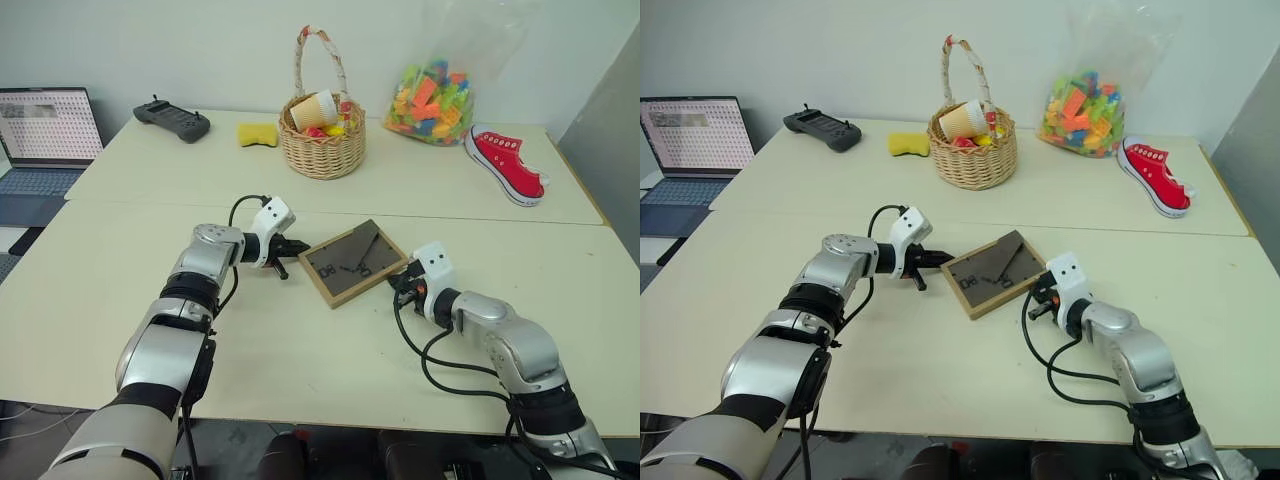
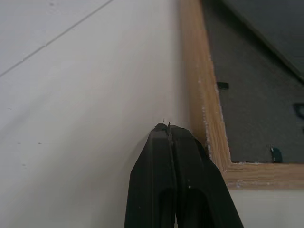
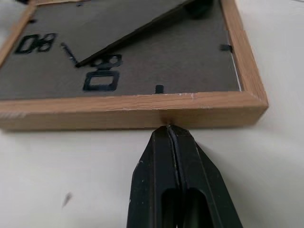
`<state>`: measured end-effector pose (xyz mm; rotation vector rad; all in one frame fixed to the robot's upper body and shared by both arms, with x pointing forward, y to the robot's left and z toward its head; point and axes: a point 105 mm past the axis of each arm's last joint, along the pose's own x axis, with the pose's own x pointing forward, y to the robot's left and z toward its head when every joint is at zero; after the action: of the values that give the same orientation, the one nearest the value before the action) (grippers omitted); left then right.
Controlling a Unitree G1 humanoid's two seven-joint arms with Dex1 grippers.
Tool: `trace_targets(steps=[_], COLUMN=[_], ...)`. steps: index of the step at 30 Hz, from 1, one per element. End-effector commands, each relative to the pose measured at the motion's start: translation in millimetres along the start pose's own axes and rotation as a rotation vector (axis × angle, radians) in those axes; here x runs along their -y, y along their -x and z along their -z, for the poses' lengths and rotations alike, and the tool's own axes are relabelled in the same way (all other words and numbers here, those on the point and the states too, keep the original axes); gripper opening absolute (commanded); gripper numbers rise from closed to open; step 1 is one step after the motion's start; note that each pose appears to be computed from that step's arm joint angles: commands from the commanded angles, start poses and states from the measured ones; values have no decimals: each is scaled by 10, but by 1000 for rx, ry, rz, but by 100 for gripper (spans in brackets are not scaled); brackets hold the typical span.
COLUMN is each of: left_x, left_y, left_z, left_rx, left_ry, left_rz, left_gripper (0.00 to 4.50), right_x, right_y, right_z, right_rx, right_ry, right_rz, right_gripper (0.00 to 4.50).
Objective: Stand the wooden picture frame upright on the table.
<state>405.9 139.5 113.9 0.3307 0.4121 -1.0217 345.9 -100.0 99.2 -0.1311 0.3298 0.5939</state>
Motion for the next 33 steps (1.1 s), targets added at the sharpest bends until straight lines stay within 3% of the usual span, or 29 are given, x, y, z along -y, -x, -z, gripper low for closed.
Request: trace_targets(steps=[1, 10, 17, 23, 26, 31, 33], left_x=[334, 865, 1005, 881, 980, 1132, 1219], left_y=[45, 196, 369, 769, 905, 1008, 1027], left_z=[-99, 26, 98, 482, 464, 359, 376], left_rx=[13, -4, -32, -131, -76, 42, 41], left_ry=[-53, -52, -5, 55, 213, 723, 801], left_rz=[164, 261, 267, 172, 204, 268, 305], left_gripper=[2, 2, 2, 2, 40, 134, 175], right_x=[-16, -119, -417, -170, -95, -25, -21], right_y=[-68, -99, -70, 7, 29, -28, -55], right_z=[-200, -213, -190, -53, -64, -121, -127], right_rx=[68, 67, 60, 6, 10, 33, 36], right_ry=[43, 97, 122, 219, 220, 224, 232], right_rz=[-19, -119, -277, -218, -212, -210, -215], right_gripper=[0, 0, 0, 0, 0, 0, 0])
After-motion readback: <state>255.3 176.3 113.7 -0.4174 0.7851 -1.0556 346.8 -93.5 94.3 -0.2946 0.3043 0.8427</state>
